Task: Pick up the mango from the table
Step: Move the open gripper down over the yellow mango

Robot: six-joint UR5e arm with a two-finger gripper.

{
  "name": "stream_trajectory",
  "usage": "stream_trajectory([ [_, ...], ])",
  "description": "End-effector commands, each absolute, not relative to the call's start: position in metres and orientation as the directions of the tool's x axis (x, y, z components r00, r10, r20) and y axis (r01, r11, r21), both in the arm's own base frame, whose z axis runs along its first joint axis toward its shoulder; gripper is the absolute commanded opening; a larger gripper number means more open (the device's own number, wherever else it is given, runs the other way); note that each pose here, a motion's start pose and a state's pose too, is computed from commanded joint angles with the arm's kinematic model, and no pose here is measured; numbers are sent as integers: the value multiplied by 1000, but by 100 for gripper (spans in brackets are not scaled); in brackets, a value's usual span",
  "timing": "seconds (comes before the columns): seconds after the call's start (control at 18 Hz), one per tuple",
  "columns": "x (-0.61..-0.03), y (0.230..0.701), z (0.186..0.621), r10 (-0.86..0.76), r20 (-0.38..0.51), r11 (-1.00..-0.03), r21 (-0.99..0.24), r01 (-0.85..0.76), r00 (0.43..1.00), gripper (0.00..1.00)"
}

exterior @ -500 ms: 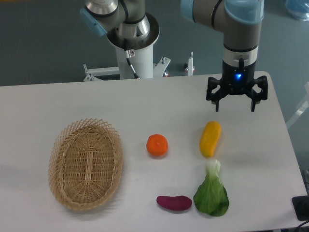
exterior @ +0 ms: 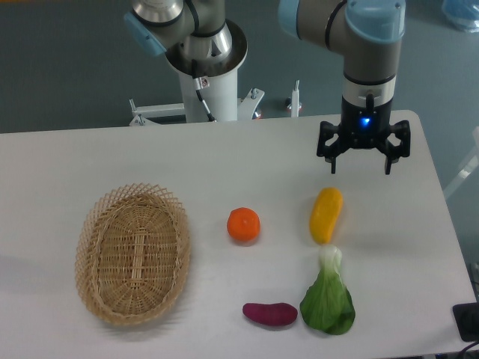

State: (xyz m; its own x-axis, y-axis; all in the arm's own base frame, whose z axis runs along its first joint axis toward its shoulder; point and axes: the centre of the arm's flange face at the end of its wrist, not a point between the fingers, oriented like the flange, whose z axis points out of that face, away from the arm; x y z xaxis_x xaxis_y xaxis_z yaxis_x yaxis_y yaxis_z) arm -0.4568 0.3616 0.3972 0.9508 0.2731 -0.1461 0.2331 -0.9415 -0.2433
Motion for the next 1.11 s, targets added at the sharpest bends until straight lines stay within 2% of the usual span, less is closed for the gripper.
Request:
stream_trajectory([
  [0.5,-444,372,357,241,-118,-954,-212,212,963,100],
  [0.61,-439,369,336,215,-111,-966,-168,195,970,100],
  [0.83,-437,369,285,56,-121,-995,-90,45,991,100],
  [1.11,-445,372,248,51,-96,-998,-45,47,994,100],
])
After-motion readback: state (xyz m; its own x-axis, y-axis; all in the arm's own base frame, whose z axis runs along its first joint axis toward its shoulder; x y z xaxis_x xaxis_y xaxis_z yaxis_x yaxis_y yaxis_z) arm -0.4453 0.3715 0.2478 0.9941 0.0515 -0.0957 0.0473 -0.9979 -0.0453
